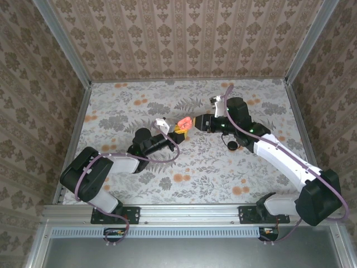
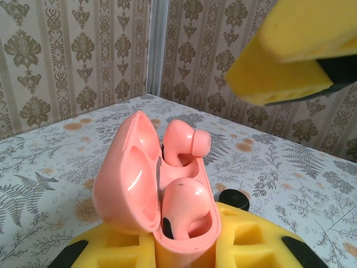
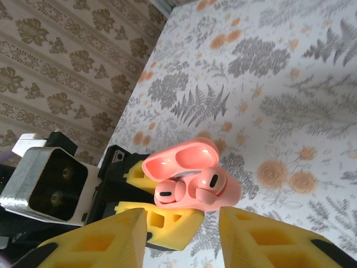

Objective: Insert the wireless bluetooth earbuds into the charging case

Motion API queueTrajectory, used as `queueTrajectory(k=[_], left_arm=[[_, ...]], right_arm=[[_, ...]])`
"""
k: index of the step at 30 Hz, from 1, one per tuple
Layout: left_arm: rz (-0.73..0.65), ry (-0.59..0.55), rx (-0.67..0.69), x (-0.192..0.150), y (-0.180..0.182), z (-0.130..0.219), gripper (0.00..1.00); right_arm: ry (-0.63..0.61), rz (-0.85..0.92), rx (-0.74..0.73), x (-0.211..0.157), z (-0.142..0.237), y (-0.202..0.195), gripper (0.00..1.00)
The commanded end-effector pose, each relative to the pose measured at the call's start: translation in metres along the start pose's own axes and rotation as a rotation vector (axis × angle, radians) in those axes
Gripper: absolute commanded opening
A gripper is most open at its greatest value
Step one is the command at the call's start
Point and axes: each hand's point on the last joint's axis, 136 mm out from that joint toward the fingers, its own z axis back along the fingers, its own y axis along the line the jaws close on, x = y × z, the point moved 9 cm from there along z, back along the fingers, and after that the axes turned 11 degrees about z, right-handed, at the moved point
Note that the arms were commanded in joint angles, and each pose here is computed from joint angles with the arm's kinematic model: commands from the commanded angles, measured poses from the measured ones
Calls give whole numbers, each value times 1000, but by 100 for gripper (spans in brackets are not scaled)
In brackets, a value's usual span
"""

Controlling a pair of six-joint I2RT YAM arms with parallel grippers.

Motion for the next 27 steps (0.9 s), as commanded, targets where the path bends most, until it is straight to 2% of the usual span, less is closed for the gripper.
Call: queueTrajectory(k=[1, 18, 27], left_arm=[[-45, -39, -34, 13, -8, -1, 12], [-49, -42, -30, 14, -8, -1, 12], [-49, -42, -30, 14, -8, -1, 12]], right_arm=[[5, -49, 74, 8, -6, 6, 36], [13, -51, 66, 12, -19, 0, 32], [31, -65, 77, 10, -25, -3, 26]])
